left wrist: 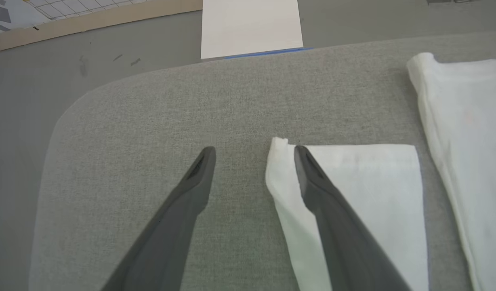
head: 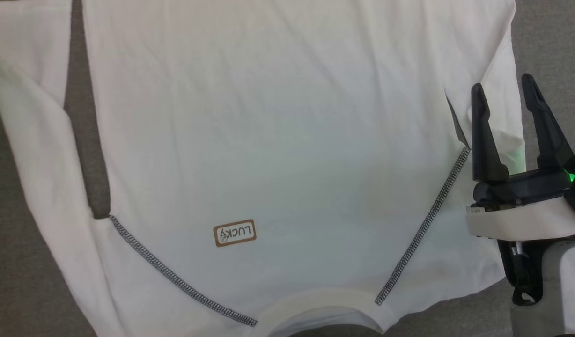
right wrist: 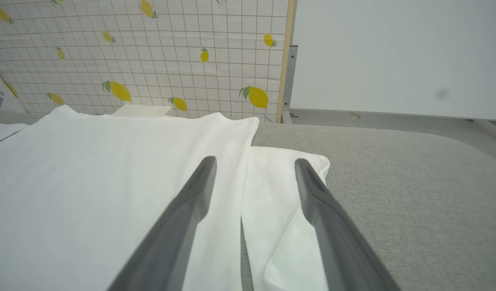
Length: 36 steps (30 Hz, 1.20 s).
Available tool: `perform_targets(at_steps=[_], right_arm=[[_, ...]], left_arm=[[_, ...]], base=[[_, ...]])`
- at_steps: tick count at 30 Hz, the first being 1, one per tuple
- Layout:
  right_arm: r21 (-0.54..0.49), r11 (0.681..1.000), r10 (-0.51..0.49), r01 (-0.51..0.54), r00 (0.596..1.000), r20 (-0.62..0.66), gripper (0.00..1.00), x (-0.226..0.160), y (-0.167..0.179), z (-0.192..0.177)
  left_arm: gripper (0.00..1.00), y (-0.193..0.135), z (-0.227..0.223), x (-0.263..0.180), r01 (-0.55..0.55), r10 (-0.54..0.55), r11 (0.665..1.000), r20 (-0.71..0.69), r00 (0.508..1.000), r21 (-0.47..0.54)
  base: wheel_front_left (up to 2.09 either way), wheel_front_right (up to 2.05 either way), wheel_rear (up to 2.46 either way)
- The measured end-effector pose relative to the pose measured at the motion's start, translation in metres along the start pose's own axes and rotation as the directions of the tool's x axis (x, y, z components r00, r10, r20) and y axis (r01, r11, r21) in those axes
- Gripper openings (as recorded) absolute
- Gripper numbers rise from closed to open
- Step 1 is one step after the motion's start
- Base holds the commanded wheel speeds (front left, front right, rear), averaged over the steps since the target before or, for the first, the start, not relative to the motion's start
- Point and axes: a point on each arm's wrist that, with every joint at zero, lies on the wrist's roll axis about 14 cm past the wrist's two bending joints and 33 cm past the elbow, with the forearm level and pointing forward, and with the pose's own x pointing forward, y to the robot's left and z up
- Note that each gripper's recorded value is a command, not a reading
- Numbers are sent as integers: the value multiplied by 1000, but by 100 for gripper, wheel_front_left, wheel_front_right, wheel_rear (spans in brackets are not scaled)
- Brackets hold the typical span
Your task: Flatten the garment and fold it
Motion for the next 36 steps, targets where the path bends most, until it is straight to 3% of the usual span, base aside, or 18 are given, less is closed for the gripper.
perform_targets(at_steps=[4,10,11,12,20,26,32,36], right_arm=[[-13,1000,-19,19,999,-34,100,-2,-7,-13],[-33,998,-52,50,996,-73,100,-7,-18,-26],[-35,998,-55,53,995,-77,100,-8,-19,-28],[-35,998,-57,54,995,-79,100,-8,-20,-28],[-18,998,-64,63,997,-53,100,-9,-22,-18],[-10,997,-74,74,997,-9,100,-15,-24,3],[1,997,-81,81,997,7,100,-31,-24,22],[10,997,-83,83,996,25,100,-45,-24,37]], left_arm=[[100,-3,-30,22,-37,30,998,-157,987,-41],[100,-20,-37,36,-17,-6,995,-243,970,-94],[33,-23,-38,35,-8,-18,995,-258,966,-99],[0,-25,-37,35,-2,-27,994,-263,964,-107],[0,-28,-22,17,13,-27,997,-169,985,-78],[0,-23,28,-21,22,-20,999,64,998,-34],[0,-36,78,-88,64,-72,997,295,953,37],[0,-71,103,-145,154,-184,983,415,891,104]], base=[[0,0,0],[0,0,0],[0,0,0],[0,0,0],[0,0,0],[0,0,0],[0,0,0],[0,0,0]])
